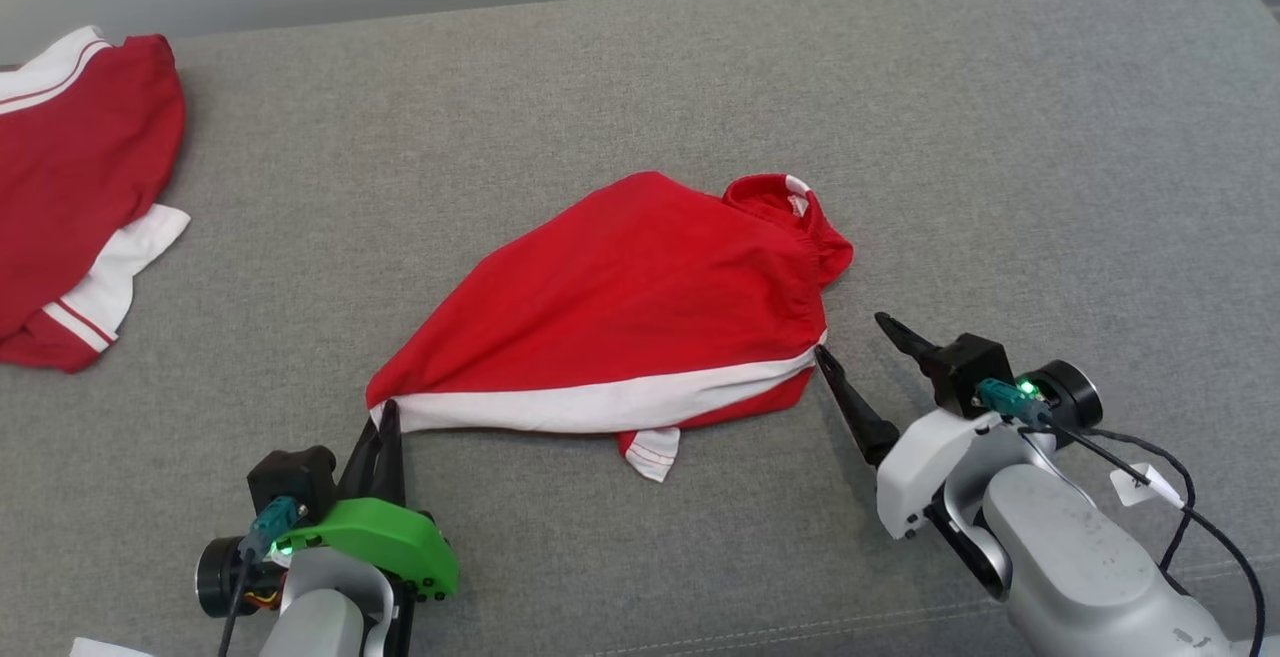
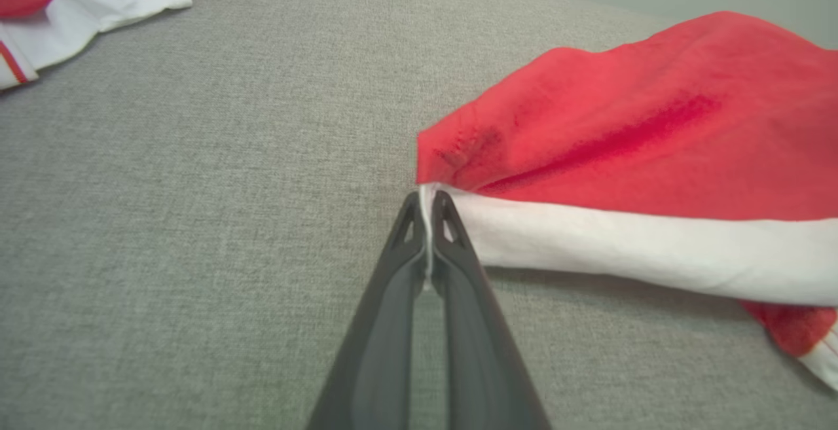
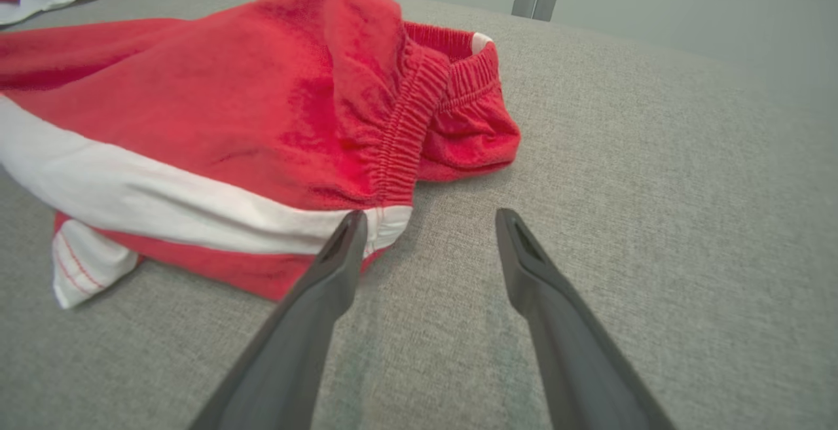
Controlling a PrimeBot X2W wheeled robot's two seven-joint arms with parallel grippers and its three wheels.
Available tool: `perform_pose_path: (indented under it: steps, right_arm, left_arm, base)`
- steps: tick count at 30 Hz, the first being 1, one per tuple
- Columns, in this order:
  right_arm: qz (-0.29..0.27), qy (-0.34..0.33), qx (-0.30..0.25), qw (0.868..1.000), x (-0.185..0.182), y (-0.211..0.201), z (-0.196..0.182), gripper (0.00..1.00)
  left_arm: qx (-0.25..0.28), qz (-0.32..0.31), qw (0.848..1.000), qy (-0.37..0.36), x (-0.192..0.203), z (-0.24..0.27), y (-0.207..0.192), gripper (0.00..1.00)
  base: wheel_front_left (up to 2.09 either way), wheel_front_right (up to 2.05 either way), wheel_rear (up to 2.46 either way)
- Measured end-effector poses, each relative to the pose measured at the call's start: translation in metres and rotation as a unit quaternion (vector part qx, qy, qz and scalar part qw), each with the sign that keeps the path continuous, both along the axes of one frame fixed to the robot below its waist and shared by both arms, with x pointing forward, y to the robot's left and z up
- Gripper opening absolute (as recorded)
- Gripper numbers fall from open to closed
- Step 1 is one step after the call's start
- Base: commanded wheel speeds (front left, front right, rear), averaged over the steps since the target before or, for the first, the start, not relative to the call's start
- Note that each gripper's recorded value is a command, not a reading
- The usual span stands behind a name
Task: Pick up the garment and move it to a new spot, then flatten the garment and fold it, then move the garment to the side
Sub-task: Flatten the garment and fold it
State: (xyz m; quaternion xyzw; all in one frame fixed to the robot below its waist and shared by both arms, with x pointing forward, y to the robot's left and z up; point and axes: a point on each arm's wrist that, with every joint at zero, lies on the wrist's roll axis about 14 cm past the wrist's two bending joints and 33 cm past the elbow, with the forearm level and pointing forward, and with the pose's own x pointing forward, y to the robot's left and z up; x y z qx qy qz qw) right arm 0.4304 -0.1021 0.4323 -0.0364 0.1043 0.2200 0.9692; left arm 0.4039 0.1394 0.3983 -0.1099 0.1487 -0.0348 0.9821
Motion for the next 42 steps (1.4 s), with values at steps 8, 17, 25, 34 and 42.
perform_pose_path:
  steps: [8,17,25,34,42]
  right_arm:
    - [0.058,0.047,-0.007,0.997,0.011,0.03,-0.026,1.0]
    - [0.107,0.059,-0.012,0.992,0.015,0.053,-0.033,0.93]
    - [0.123,0.044,-0.015,0.991,0.019,0.059,-0.024,0.24]
    - [0.112,0.027,-0.01,0.993,0.018,0.053,-0.015,0.78]
    - [0.103,0.027,-0.003,0.994,0.01,0.05,-0.017,0.3]
  left_arm:
    - [0.007,0.014,1.0,0.013,0.006,-0.011,0.012,0.0]
    - [0.01,0.021,1.0,0.02,0.007,-0.018,0.018,0.0]
    - [0.009,0.021,0.999,0.023,0.007,-0.02,0.019,0.0]
    - [0.007,0.018,1.0,0.02,0.01,-0.018,0.016,0.0]
    - [0.006,0.015,1.0,0.019,0.011,-0.018,0.014,0.0]
  base:
    - [0.0,0.0,0.0]
    - [0.0,0.0,0.0]
    - [0.0,0.0,0.0]
    - [0.0,0.0,0.0]
    - [0.0,0.0,0.0]
